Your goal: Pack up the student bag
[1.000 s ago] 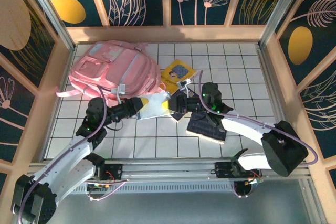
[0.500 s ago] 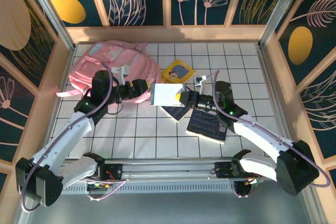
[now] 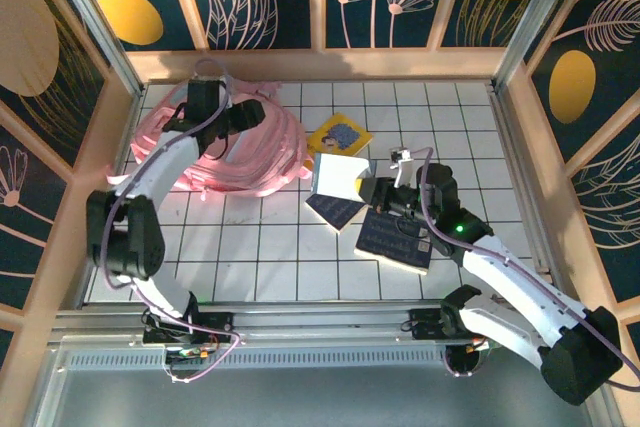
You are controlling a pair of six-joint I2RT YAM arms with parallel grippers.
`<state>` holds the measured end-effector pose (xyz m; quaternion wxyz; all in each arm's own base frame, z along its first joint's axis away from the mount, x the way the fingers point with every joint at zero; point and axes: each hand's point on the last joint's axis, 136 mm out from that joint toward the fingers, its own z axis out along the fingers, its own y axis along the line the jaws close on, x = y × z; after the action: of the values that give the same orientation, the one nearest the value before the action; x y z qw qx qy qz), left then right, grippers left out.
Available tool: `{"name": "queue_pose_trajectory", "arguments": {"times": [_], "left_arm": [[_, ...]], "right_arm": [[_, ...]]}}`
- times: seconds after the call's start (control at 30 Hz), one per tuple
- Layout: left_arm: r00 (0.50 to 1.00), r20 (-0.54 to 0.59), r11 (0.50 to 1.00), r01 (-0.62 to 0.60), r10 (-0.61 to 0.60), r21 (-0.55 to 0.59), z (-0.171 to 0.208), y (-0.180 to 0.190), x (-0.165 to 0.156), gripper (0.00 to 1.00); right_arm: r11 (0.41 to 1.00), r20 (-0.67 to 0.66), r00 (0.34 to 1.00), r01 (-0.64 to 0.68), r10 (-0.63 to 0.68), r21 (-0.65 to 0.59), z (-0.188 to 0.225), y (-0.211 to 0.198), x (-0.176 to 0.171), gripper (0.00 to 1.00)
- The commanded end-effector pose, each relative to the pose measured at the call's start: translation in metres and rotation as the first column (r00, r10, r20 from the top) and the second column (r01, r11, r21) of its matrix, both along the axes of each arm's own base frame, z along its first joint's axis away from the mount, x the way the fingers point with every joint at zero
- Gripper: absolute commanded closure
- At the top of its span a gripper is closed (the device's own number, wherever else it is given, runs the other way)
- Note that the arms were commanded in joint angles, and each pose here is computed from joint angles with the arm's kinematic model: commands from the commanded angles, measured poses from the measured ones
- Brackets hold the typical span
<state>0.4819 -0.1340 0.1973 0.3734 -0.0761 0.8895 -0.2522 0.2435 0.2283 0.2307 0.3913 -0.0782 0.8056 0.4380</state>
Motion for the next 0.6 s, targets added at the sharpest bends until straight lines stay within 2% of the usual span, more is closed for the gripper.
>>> {"name": "queue_pose_trajectory", "arguments": {"times": [0.0,0.17,0.33,0.47,0.57], "left_arm": [[0.999,-0.026,0.999,0.031,-0.031,0.018,-0.015,0.004,0.018,0.30],[0.988,-0.036,0.985,0.144,-0.148,-0.095,-0.018,-0.021,0.017,0.27],[0.973,-0.053,0.962,0.214,-0.226,-0.169,-0.027,-0.035,0.007,0.29],[0.964,-0.049,0.946,0.247,-0.262,-0.208,-0.029,-0.042,-0.001,0.39],[0.962,-0.081,0.952,0.241,-0.260,-0.190,-0.043,-0.039,-0.003,0.47]], "right_arm": [[0.999,0.075,0.997,0.006,-0.003,-0.042,0.006,-0.007,-0.004,1.00],[0.994,0.082,0.997,0.022,-0.013,-0.104,-0.006,-0.014,-0.001,1.00],[0.993,0.061,0.998,0.038,-0.032,-0.107,-0.015,-0.015,0.007,1.00],[0.992,0.049,0.998,0.049,-0.044,-0.114,-0.019,-0.015,0.012,1.00],[0.993,0.042,0.998,0.046,-0.042,-0.109,-0.019,-0.013,0.013,1.00]]}}
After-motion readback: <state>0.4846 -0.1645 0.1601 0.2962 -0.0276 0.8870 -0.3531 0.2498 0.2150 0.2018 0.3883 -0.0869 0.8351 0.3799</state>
